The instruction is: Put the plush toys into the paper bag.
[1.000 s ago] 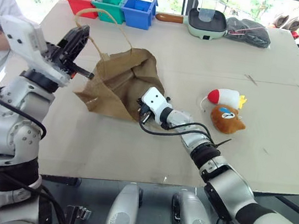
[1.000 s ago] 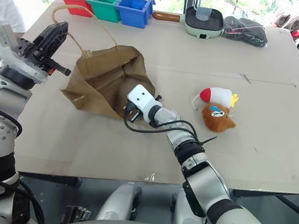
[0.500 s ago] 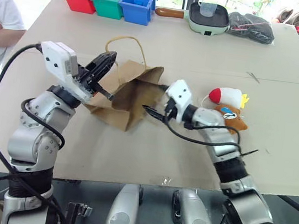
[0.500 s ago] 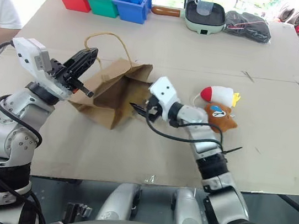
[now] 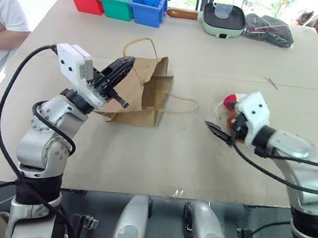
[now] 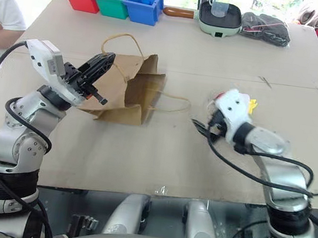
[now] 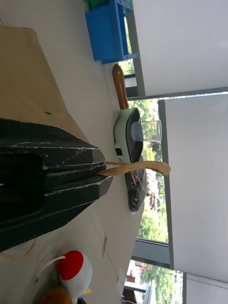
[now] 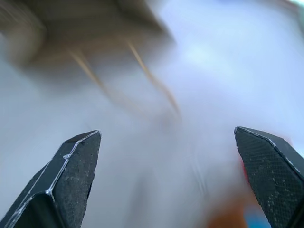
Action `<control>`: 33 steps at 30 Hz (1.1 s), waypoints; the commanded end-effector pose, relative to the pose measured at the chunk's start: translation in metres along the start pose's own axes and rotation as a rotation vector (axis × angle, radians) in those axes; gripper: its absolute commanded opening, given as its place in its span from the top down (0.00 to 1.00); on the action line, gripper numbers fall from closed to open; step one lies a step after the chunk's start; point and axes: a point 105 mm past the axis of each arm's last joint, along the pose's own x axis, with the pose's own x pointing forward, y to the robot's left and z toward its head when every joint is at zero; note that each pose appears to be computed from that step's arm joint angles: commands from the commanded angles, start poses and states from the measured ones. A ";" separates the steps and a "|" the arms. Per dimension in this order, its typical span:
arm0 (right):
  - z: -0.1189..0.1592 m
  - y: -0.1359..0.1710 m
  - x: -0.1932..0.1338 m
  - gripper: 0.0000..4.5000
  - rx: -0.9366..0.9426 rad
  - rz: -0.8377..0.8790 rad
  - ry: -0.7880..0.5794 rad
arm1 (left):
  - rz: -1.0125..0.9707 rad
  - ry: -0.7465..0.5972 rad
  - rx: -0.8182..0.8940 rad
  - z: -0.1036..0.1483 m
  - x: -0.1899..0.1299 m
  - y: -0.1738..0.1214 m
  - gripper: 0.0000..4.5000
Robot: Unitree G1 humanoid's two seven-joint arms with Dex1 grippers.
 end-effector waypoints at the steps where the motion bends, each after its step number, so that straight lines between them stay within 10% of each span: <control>1: -0.019 -0.017 -0.002 0.03 0.013 -0.108 0.095 | -0.042 -0.033 0.026 0.009 0.005 -0.006 1.00; 6: -0.046 -0.025 0.001 0.18 0.015 -0.155 0.204 | -0.058 -0.033 0.027 0.010 0.005 -0.008 1.00; 14: -0.012 -0.029 -0.004 0.99 -0.075 -0.144 0.026 | -0.081 -0.035 -0.002 0.010 0.005 -0.010 1.00; 21: 0.087 0.027 0.030 0.99 -0.267 0.154 -0.375 | -0.135 -0.051 -0.066 0.012 0.007 -0.018 1.00; 33: 0.123 0.109 0.149 0.99 -0.758 0.429 -0.498 | -0.207 -0.082 -0.058 0.022 0.020 -0.026 1.00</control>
